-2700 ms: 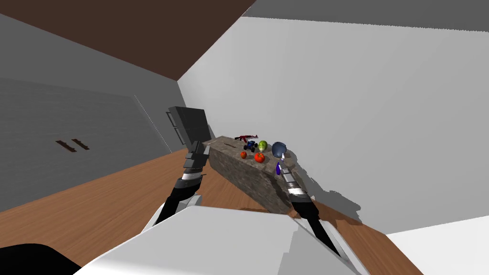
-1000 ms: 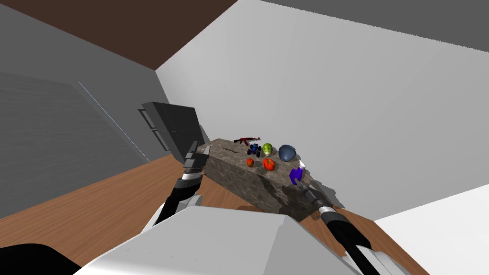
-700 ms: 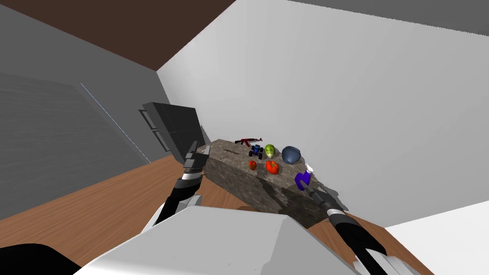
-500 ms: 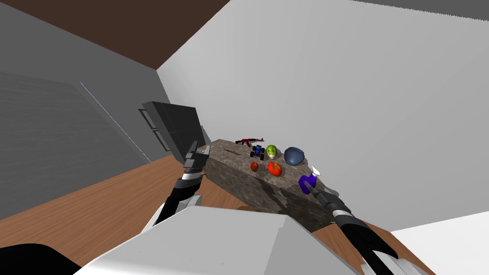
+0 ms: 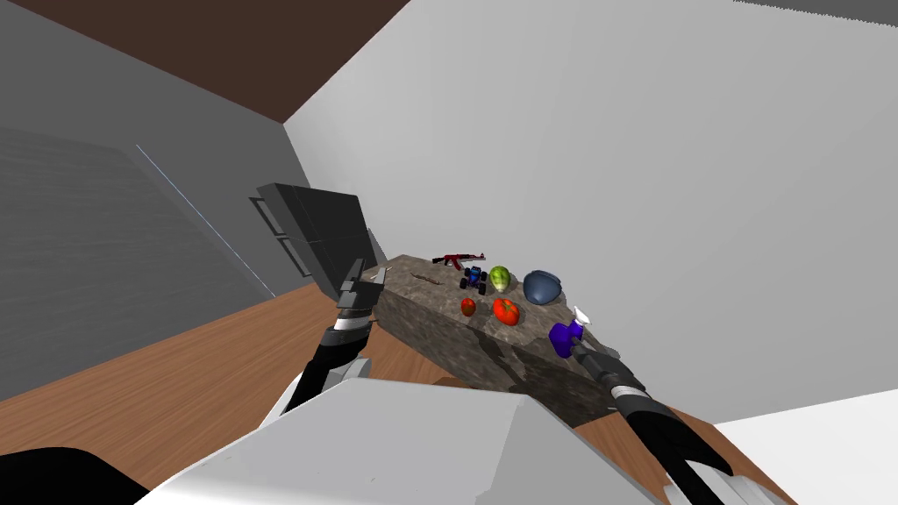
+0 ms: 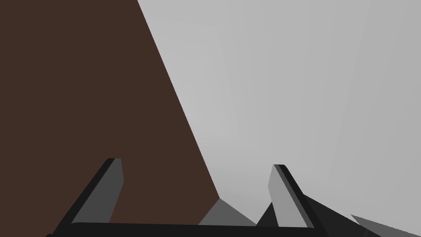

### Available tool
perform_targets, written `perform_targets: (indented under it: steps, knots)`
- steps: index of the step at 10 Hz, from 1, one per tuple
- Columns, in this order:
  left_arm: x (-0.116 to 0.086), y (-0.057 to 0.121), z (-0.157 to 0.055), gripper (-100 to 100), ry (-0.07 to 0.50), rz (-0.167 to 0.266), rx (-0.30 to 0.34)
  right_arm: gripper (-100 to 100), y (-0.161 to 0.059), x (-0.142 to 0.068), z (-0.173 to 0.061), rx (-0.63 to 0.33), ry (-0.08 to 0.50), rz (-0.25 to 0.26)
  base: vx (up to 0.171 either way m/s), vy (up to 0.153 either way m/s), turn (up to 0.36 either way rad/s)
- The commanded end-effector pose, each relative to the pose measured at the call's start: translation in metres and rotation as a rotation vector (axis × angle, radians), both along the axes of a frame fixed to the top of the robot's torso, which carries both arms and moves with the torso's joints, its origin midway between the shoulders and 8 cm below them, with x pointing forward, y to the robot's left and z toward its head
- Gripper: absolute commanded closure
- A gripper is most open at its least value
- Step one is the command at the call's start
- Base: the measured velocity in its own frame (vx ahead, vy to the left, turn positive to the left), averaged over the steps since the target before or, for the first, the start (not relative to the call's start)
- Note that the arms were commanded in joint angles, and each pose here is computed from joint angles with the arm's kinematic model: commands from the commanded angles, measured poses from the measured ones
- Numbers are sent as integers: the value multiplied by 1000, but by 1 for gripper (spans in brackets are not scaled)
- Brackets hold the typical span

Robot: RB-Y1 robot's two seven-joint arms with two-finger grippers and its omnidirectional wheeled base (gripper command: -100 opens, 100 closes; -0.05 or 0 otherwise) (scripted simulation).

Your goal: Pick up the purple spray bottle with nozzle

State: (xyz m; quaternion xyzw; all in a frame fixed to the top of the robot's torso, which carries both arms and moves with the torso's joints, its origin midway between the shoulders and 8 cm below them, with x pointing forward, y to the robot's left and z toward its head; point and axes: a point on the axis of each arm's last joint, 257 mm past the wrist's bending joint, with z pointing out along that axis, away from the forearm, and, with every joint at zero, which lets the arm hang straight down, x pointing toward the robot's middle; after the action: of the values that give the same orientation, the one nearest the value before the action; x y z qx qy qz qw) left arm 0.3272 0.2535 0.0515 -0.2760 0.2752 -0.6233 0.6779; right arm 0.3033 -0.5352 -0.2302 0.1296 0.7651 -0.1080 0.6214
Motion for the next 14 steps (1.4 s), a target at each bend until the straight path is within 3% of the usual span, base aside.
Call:
perform_targets:
  steps: [1,3,5,8,9,10,11,14]
  knots:
    - [0,0,0,0,0,0,0,100,0,0,0,0,0,0,0,0,0]
    - [0,0,0,0,0,0,0,100,1,0,0,0,-1,1,0,0,0]
    - [0,0,0,0,0,0,0,-100,-2,-9,-5,13,23,-9,19,-1,5]
    - [0,0,0,0,0,0,0,-100,-5,-17,-10,23,42,-17,62,2,5]
    - [0,0,0,0,0,0,0,0,-5,-18,-11,25,43,-19,6,0,1]
    - [0,0,0,0,0,0,0,-100,-5,-17,-11,25,43,-19,0,0,0]
    - [0,0,0,0,0,0,0,100,-5,-17,-11,25,43,-19,0,0,0]
    - [0,0,0,0,0,0,0,100,-5,-17,-11,25,43,-19,0,0,0]
